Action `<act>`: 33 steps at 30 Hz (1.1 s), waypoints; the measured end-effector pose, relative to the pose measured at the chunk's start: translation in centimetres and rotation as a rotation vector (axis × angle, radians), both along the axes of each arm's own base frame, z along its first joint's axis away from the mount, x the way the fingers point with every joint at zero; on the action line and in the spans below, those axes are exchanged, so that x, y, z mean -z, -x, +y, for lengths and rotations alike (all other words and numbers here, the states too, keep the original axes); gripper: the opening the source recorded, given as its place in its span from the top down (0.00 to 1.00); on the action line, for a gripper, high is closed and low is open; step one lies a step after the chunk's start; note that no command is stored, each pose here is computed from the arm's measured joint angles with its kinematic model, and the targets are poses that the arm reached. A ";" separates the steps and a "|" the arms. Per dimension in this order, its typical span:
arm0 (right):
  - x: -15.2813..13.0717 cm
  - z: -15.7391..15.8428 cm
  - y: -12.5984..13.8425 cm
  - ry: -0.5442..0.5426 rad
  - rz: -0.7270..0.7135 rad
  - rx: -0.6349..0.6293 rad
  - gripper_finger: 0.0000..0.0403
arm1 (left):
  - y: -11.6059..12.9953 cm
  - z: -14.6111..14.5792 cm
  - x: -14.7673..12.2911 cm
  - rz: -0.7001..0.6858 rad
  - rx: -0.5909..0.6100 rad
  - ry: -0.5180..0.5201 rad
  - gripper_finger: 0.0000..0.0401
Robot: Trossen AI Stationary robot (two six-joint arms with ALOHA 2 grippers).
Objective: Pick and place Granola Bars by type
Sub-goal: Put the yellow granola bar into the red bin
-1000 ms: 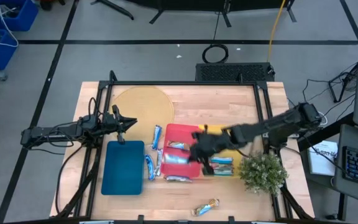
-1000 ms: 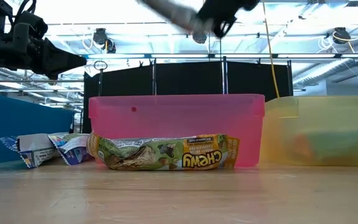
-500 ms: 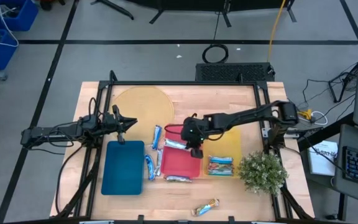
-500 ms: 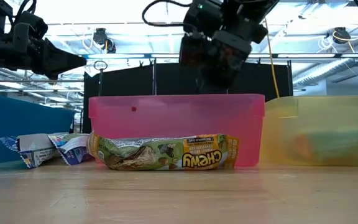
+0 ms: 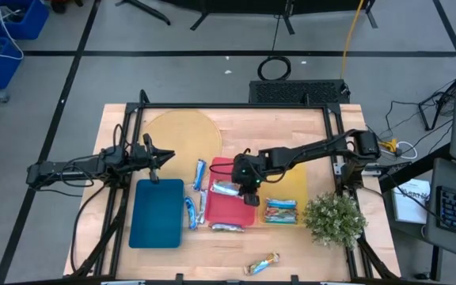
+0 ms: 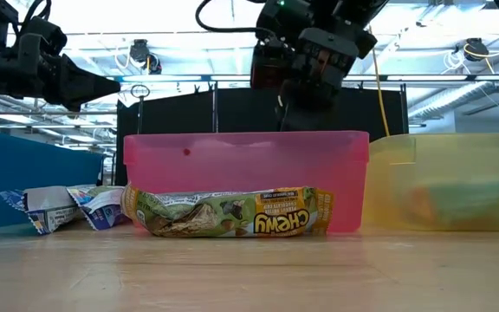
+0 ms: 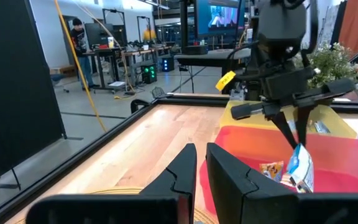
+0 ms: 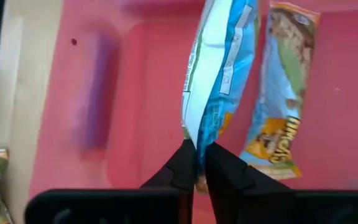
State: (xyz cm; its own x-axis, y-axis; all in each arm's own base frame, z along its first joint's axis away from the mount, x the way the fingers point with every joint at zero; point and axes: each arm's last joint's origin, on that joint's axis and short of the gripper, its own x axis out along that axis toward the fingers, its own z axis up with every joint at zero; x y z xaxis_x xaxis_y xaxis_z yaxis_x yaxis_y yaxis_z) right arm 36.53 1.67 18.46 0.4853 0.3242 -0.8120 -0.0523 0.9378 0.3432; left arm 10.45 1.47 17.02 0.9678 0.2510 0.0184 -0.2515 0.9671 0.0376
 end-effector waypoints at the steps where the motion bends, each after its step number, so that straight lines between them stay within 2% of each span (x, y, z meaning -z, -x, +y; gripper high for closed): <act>1: 0.0 0.2 0.0 -0.001 -0.003 -0.004 0.91 | 0.0 0.0 0.0 0.000 0.000 0.000 0.88; 9: -0.1 2.0 0.0 -0.006 -0.012 -0.049 0.80 | 0.0 0.0 0.0 0.001 0.000 -0.006 0.88; 11: -0.1 3.1 0.2 -0.040 -0.004 -0.076 0.77 | 0.0 0.0 0.0 0.002 0.000 -0.006 0.88; 13: -0.2 4.9 0.4 -0.082 -0.003 -0.125 0.75 | 0.0 0.0 0.0 0.001 0.000 -0.006 0.88; 18: -0.6 11.1 1.5 -0.107 -0.061 -0.289 0.72 | 0.0 0.0 0.0 0.001 -0.001 -0.007 0.88; 22: -1.6 15.4 3.1 -0.163 -0.087 -0.354 0.72 | 0.0 0.0 0.0 0.000 -0.001 -0.007 0.88; 26: -1.7 18.0 4.9 -0.096 -0.063 -0.325 0.72 | 0.0 0.0 -0.2 -0.016 -0.001 -0.007 0.88; 33: -0.9 19.0 6.7 0.015 0.043 -0.255 0.72 | 0.0 0.0 -0.2 -0.023 -0.001 -0.009 0.88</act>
